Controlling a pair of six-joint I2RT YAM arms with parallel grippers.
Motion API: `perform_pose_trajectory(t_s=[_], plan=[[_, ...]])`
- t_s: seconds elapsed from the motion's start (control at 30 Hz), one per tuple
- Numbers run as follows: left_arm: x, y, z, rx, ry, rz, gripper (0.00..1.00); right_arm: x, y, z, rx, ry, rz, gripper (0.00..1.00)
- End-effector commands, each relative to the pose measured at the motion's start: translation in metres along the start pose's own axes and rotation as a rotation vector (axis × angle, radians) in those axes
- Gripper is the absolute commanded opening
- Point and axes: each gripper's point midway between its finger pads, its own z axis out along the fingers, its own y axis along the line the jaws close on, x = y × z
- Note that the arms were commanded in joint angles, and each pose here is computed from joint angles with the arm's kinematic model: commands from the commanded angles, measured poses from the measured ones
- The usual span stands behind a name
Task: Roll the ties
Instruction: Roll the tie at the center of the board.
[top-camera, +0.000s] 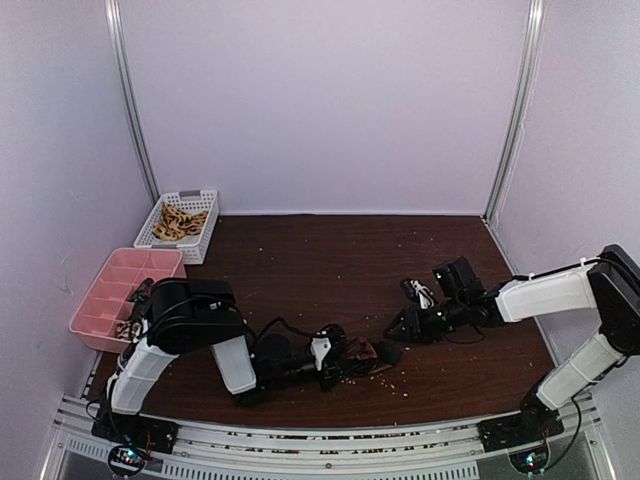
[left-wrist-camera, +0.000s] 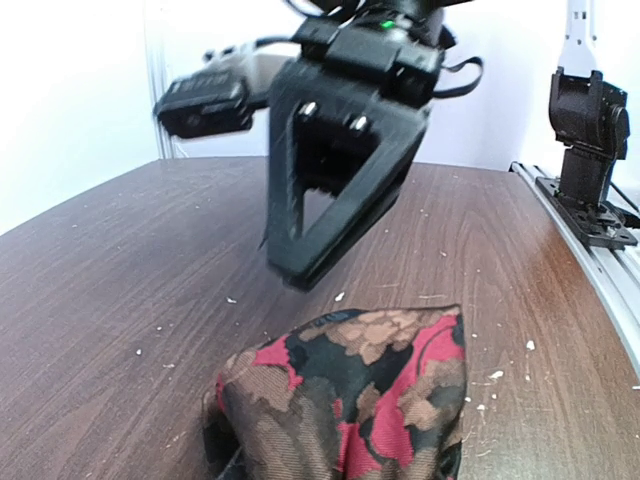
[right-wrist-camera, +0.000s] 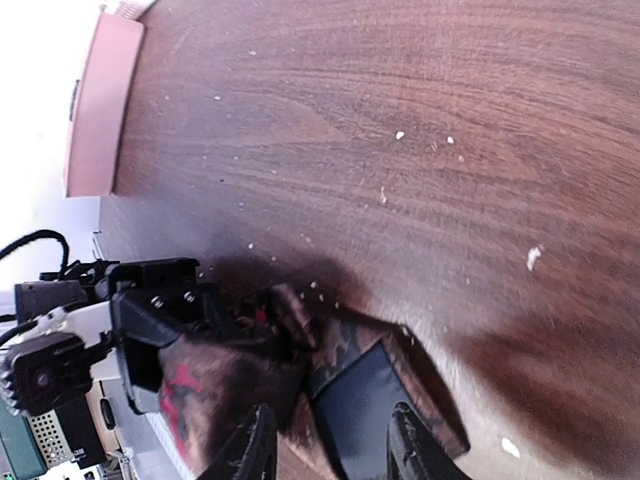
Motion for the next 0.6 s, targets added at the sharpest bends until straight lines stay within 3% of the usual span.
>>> perform_pose_trajectory(t_s=[0.0,0.37,0.57], plan=[[0.050,-0.009,-0.018,0.038,0.127,-0.031,0.20,-0.001,-0.008,0.013,0.034,0.051,0.003,0.38],[0.056,-0.011,-0.020,0.048,0.142,-0.033,0.20,-0.014,0.014,0.047,0.022,0.122,-0.056,0.38],[0.056,-0.008,-0.020,0.035,0.141,-0.032,0.20,0.005,0.013,0.068,0.032,0.222,-0.079,0.38]])
